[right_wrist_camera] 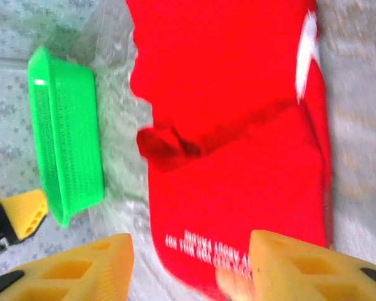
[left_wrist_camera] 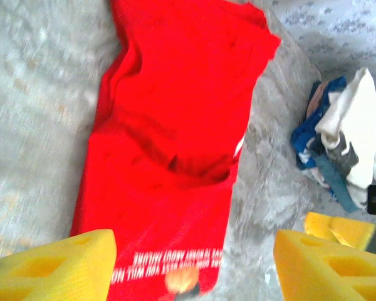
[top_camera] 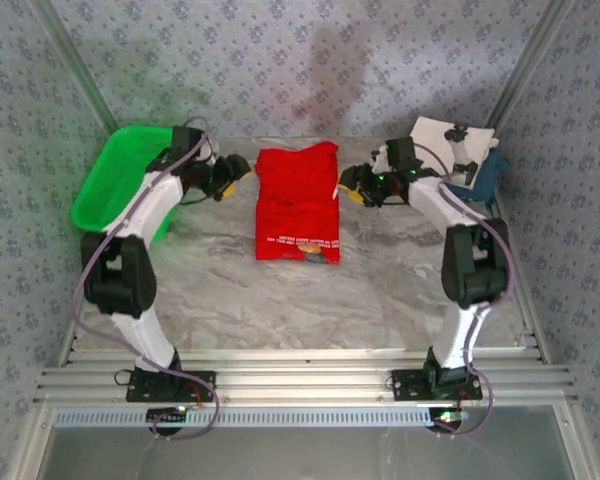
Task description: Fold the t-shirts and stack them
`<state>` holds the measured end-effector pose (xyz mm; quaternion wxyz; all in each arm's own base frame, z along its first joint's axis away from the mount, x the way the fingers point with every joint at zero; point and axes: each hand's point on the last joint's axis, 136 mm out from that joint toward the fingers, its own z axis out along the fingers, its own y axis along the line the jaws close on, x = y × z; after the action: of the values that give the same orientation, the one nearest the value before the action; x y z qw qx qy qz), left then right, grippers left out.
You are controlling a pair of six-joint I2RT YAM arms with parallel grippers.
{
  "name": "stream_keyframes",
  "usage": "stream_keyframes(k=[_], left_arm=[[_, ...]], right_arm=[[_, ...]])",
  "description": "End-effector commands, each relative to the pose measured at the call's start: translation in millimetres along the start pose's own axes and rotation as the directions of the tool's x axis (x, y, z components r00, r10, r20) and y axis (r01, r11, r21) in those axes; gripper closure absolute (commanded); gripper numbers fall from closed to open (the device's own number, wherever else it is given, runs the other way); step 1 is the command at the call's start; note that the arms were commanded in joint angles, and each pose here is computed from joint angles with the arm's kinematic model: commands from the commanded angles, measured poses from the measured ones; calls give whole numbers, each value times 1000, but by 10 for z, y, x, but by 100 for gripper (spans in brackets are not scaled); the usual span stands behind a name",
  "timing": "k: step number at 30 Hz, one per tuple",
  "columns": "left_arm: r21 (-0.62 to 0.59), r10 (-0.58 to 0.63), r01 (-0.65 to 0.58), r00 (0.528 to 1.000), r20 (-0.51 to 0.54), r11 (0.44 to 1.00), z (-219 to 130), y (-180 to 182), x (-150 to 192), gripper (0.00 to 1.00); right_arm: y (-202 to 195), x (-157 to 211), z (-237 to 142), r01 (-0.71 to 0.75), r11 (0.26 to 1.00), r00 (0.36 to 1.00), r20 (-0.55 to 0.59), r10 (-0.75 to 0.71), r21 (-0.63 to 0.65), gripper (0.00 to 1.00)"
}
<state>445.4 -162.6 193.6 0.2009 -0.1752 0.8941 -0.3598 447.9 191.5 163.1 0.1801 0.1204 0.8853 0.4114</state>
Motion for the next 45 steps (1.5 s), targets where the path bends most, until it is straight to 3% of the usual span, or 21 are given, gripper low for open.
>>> stream_keyframes(k=[1, 4, 9, 20, 34, 38, 40, 45], left_arm=[[-17, -1, 0, 998, -56, 1000, -84, 285, 471, 28], [-21, -45, 43, 992, -119, 999, -95, 536, 880, 27], [33, -146, 154, 973, -178, 988, 61, 692, 1250, 26], [17, -282, 294, 932, -226, 956, 497, 835, 1455, 27], [38, -302, 318, 926, -225, 947, 916, 763, 1306, 32], [27, -302, 318, 921, -246, 948, 1056, 739, 1302, 42], [20, -303, 318, 919, -252, 948, 1087, 745, 1309, 52], [-14, -301, 309, 915, -267, 951, 1050, 791, 1361, 78]], right_arm=[[-290, 547, -165, 7, 999, 996, -85, -3, 46, 37], [-588, 1058, -159, -40, 998, 985, -166, 48, 55, 36], [-836, 1472, -66, -134, 990, 974, -178, 139, 38, 35], [-814, 1570, 250, -173, 985, 964, -202, 175, 24, 35], [-766, 1330, 626, -216, 976, 951, -224, 214, 14, 39], [-810, 1373, 731, -221, 974, 938, -261, 227, 52, 46], [-845, 1391, 757, -231, 971, 934, -267, 240, 63, 53], [-873, 1387, 730, -253, 964, 926, -267, 267, 85, 82]])
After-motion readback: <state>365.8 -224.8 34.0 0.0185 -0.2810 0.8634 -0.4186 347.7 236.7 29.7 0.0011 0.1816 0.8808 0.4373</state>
